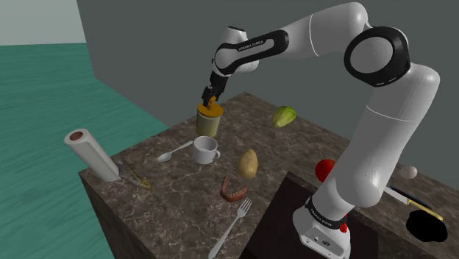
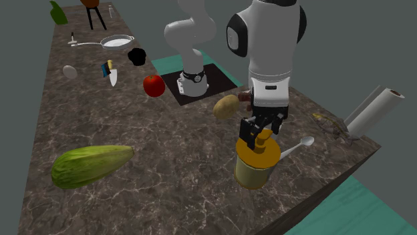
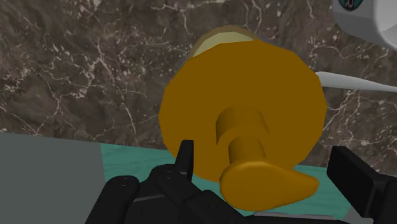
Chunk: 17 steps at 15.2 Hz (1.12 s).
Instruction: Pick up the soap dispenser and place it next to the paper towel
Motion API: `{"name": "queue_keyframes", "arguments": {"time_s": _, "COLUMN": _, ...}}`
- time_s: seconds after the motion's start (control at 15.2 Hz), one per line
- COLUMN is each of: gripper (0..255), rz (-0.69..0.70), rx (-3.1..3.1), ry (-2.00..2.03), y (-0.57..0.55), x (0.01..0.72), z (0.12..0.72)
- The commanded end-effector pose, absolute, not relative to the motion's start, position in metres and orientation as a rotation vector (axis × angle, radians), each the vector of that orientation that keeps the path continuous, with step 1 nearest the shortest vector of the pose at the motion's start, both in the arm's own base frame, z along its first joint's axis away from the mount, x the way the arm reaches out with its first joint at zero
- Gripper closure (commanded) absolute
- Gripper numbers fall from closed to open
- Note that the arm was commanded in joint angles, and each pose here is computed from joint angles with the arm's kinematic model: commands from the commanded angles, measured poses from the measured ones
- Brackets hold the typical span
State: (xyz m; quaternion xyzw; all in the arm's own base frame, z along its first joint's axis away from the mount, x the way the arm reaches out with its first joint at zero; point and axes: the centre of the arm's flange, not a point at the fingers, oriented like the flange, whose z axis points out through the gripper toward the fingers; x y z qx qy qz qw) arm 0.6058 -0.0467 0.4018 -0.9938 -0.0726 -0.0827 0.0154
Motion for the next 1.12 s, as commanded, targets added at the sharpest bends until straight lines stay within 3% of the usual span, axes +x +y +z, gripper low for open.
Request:
{"name": "queue_keyframes", "arguments": {"time_s": 0.0, "gripper": 0, "rz": -0.257, "rx": -3.092, "ry": -0.226, "y": -0.047, "x": 0.606, "z": 0.402}}
{"name": "queue_keyframes", "arguments": {"time_s": 0.07, "gripper": 0, "rz": -0.257, "rx": -3.092, "ry": -0.226, "y": -0.047, "x": 0.606, "z": 0.402}}
{"name": "queue_keyframes", "arguments": {"time_s": 0.13, "gripper": 255, "rz": -0.257, "rx": -3.092, "ry": -0.226, "y": -0.047, "x": 0.606, "z": 0.402}}
{"name": "queue_keyframes", "arguments": {"time_s": 1.06, "gripper": 255, "rz": -0.257, "rx": -3.092, "ry": -0.226, "y": -0.047, "x": 0.606, "z": 0.428}}
